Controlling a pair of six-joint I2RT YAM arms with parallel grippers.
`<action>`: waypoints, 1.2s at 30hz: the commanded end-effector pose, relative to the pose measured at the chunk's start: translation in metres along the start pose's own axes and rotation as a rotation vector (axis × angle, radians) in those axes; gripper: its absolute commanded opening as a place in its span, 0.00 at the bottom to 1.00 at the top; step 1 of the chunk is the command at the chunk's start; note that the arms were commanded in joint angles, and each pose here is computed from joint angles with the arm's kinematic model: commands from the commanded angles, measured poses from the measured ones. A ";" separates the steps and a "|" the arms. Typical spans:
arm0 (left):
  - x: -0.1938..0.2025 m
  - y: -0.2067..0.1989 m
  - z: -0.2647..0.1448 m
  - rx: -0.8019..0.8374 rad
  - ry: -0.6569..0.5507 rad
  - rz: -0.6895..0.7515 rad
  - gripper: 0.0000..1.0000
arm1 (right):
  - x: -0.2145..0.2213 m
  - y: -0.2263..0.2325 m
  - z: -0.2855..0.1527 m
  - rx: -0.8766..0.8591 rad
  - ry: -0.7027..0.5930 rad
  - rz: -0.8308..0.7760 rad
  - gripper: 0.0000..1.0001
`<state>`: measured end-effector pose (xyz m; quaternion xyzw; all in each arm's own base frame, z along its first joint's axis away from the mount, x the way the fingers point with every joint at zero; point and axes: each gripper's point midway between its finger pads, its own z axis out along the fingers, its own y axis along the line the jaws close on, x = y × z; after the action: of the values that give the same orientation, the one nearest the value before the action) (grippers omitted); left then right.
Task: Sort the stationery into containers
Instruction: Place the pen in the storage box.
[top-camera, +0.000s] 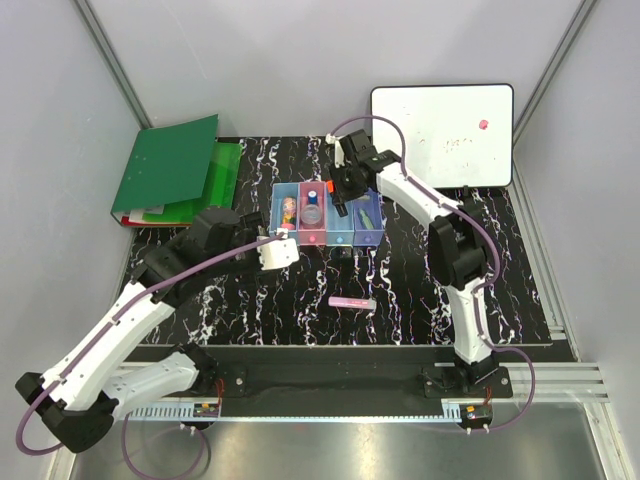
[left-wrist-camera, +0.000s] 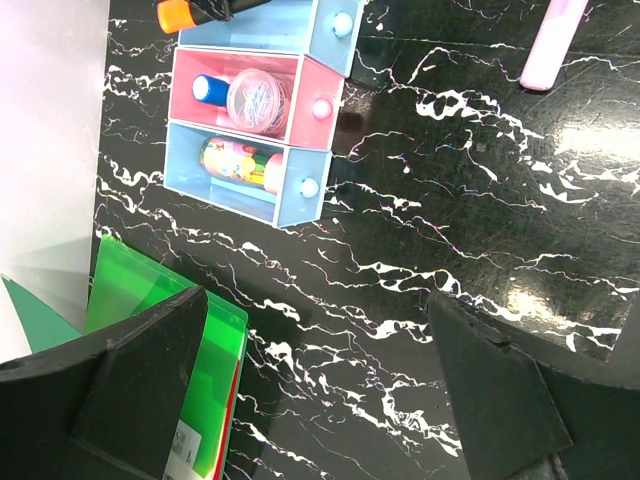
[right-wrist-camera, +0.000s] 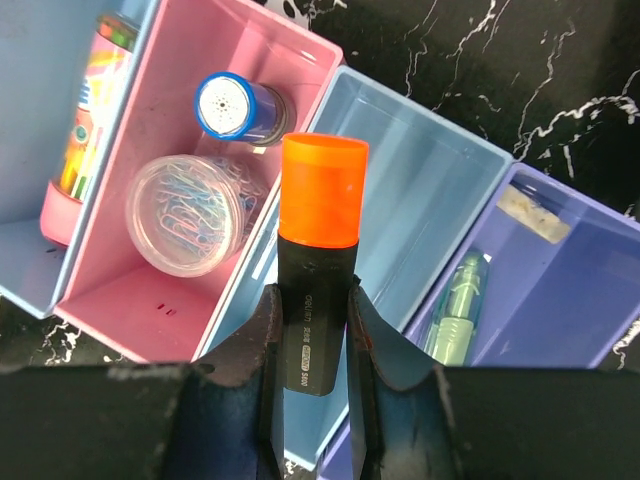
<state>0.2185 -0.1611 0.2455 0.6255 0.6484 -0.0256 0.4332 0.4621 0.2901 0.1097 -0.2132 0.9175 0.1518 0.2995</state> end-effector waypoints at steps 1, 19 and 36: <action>-0.015 0.016 -0.011 -0.054 -0.035 -0.013 0.99 | -0.012 0.002 0.009 -0.003 -0.041 -0.003 0.00; -0.022 0.020 -0.017 -0.062 -0.061 0.002 0.99 | 0.016 -0.008 0.047 0.015 0.030 -0.010 0.01; -0.024 0.021 -0.015 -0.055 -0.064 0.005 0.99 | 0.017 -0.008 0.044 0.019 0.027 -0.010 0.38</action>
<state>0.2189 -0.1622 0.2590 0.6236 0.6437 -0.0262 0.4428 0.4696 0.2933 0.0607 -0.2123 0.9267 0.1404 0.2767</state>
